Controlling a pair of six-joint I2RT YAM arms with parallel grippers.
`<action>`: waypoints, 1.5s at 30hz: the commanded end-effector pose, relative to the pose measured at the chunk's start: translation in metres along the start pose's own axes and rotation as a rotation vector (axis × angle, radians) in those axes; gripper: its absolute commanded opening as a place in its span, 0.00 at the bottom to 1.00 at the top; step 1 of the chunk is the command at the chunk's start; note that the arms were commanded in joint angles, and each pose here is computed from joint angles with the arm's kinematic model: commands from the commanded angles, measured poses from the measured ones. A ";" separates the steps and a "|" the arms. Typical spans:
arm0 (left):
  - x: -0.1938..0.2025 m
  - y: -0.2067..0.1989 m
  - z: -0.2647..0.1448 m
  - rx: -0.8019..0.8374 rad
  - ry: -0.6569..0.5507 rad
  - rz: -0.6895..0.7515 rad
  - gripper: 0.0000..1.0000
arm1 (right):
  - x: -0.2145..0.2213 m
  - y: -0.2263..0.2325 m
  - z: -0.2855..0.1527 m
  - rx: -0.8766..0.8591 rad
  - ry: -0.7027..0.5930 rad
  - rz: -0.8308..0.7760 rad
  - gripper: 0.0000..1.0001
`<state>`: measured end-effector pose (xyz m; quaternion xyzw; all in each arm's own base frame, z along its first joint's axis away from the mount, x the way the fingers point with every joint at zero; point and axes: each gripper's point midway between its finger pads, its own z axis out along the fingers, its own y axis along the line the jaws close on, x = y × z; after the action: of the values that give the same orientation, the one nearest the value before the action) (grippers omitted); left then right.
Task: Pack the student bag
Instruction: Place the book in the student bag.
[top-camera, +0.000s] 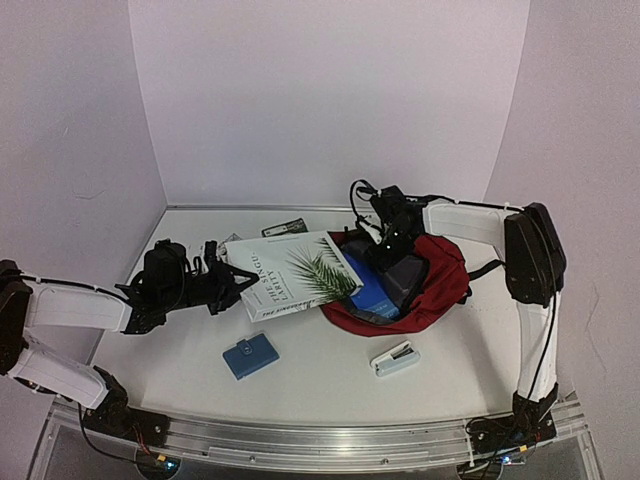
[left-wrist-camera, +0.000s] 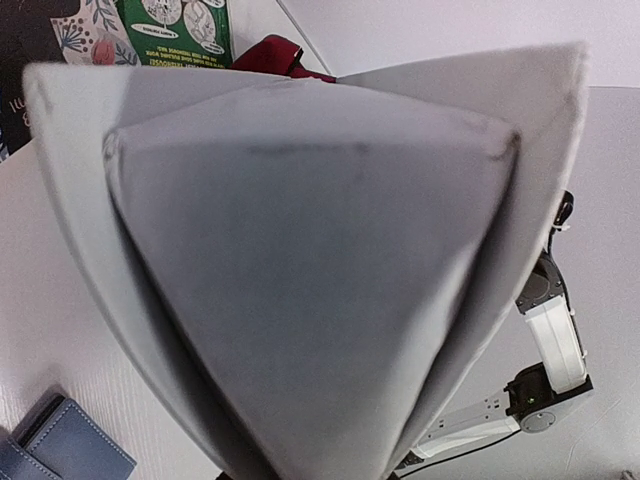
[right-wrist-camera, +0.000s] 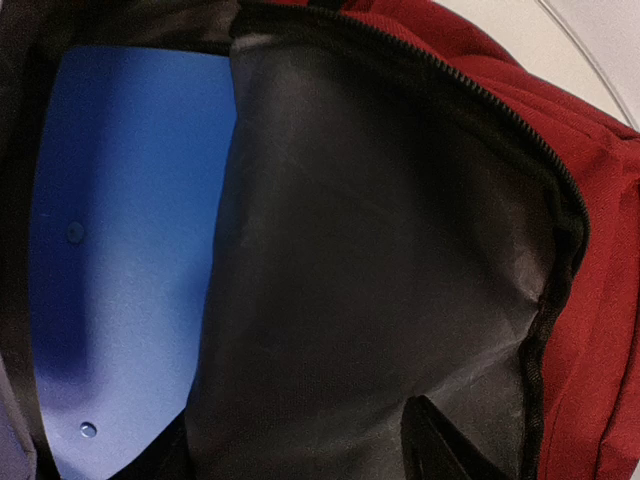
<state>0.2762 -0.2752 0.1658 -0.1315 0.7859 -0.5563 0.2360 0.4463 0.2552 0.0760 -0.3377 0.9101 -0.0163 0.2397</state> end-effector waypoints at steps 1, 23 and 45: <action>-0.003 -0.020 -0.005 0.073 -0.009 0.024 0.08 | -0.028 -0.016 -0.021 0.075 -0.067 0.005 0.49; 0.005 -0.048 0.063 0.247 0.200 0.044 0.06 | -0.077 0.016 -0.119 -0.183 -0.299 0.026 0.00; -0.022 -0.062 0.188 0.363 0.240 -0.011 0.09 | -0.080 0.039 -0.123 -0.255 -0.317 -0.068 0.00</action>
<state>0.3757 -0.4133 0.1205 -0.0771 0.7413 -0.6562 0.1179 0.4233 0.2871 0.1673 -0.3643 0.8818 0.0955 0.2839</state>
